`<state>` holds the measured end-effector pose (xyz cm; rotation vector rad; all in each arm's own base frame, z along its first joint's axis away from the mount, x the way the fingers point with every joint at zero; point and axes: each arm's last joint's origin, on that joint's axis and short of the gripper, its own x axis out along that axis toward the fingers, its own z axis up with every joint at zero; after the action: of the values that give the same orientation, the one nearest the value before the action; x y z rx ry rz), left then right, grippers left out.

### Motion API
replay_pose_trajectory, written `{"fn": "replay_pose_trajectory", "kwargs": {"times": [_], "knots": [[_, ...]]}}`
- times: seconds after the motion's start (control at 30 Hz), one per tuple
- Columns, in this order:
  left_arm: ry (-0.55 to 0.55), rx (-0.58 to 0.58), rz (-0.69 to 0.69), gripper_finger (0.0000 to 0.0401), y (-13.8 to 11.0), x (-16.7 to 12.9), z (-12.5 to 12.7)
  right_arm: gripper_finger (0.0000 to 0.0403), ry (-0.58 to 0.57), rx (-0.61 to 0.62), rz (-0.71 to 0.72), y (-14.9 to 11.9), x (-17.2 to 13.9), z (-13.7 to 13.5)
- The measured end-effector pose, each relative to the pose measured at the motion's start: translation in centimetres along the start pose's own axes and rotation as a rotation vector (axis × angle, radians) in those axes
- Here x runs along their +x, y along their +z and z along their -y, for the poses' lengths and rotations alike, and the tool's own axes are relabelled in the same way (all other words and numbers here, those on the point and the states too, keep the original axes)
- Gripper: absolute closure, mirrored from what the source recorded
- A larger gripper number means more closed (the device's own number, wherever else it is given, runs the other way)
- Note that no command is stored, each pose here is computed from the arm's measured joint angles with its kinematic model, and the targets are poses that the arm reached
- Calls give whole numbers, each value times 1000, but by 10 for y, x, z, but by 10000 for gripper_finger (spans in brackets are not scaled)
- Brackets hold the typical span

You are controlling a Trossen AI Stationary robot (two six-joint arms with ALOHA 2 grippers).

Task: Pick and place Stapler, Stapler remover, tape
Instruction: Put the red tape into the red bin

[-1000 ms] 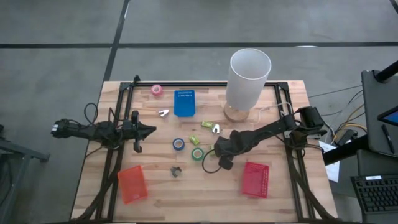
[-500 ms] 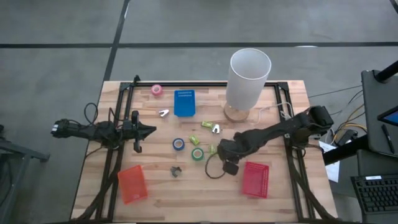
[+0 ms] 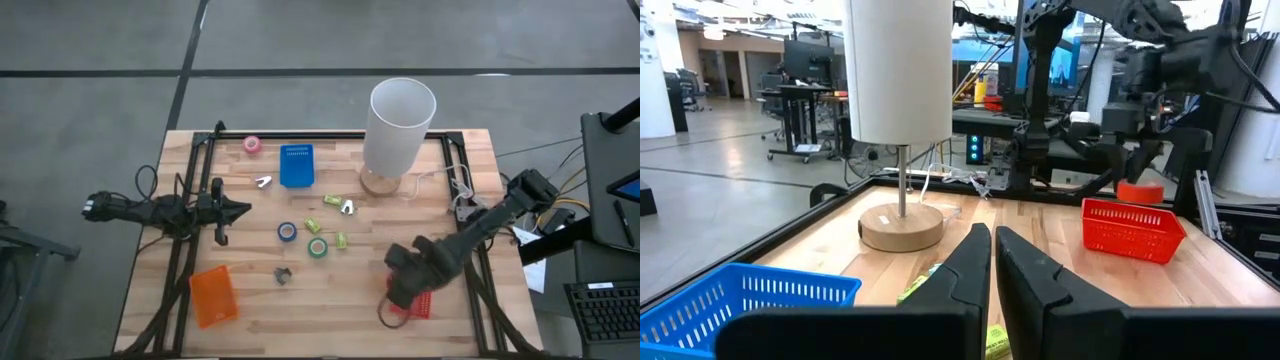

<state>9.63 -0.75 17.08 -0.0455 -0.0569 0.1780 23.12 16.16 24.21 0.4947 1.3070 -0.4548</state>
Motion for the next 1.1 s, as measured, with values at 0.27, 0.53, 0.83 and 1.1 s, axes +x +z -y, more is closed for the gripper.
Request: {"fn": "replay_pose_trajectory", "kwargs": {"times": [0.27,0.53,0.83,1.1], "knots": [[0,0,1,375,0,0,0,353,-112,71,-25,-30,27,12],[0,0,2,375,0,0,0,353,-150,97,-58,-39,50,26],[0,-1,3,375,0,0,0,353,-152,116,-33,-42,65,33],[0,-1,3,375,0,0,0,353,-146,122,-20,-43,70,35]]}}
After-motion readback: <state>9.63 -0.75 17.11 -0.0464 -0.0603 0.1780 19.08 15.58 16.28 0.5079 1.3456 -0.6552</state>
